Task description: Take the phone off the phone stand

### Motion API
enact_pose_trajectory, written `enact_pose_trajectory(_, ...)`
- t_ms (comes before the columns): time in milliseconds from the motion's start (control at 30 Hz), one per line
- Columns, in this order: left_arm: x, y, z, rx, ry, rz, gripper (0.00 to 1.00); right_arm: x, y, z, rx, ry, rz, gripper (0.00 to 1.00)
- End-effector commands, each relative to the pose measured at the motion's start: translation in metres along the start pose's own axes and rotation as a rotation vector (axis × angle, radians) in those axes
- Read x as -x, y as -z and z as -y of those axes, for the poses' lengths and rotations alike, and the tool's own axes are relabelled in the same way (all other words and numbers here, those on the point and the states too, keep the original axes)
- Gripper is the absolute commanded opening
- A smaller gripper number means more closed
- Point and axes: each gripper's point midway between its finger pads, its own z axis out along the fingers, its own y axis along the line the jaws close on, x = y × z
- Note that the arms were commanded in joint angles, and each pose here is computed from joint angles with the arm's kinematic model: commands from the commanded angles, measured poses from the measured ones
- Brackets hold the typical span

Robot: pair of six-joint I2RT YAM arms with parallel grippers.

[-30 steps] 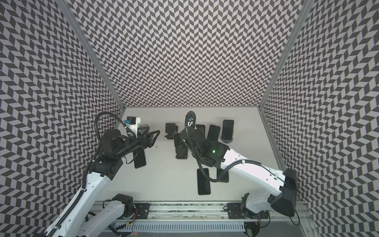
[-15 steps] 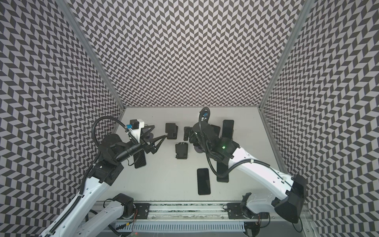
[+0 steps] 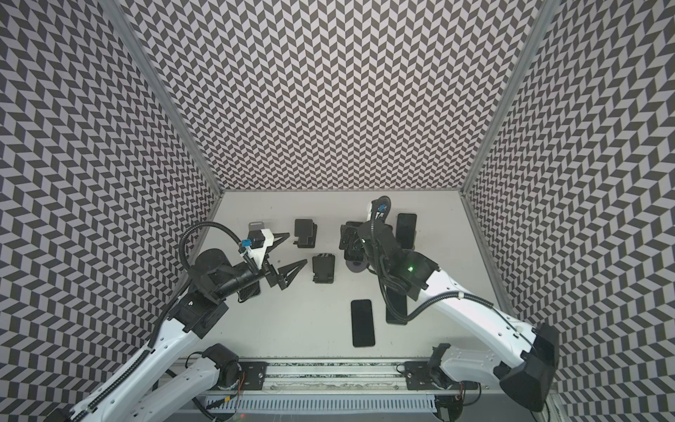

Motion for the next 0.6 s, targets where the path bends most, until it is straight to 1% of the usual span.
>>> enact_pose_trajectory(0, 0.009, -0.001, -0.005, 0.029, -0.044, 0.033, 1.0, 0.012, 0.002, 0.002, -0.028, -0.019, 0.033, 0.94)
enact_pose_trajectory(200, 0.002, -0.004, -0.014, 0.075, 0.004, 0.006, 1.0, 0.007, -0.003, 0.01, -0.063, -0.006, 0.006, 0.87)
enact_pose_trajectory(267, -0.002, -0.003, -0.026, 0.144, 0.037, -0.004, 1.0, 0.007, -0.003, 0.009, -0.058, -0.007, 0.003, 0.85)
enact_pose_trajectory(333, -0.003, -0.001, -0.036, 0.199, 0.066, 0.003, 1.0, 0.006, -0.003, 0.008, -0.053, -0.009, -0.001, 0.83)
enact_pose_trajectory(433, -0.004, -0.001, -0.036, 0.201, 0.063, 0.021, 1.0, 0.002, -0.004, 0.01, -0.05, -0.008, -0.015, 0.81)
enact_pose_trajectory(567, -0.007, 0.002, -0.045, 0.26, 0.123, 0.054, 1.0, -0.004, -0.006, 0.012, -0.056, 0.0, -0.033, 0.79)
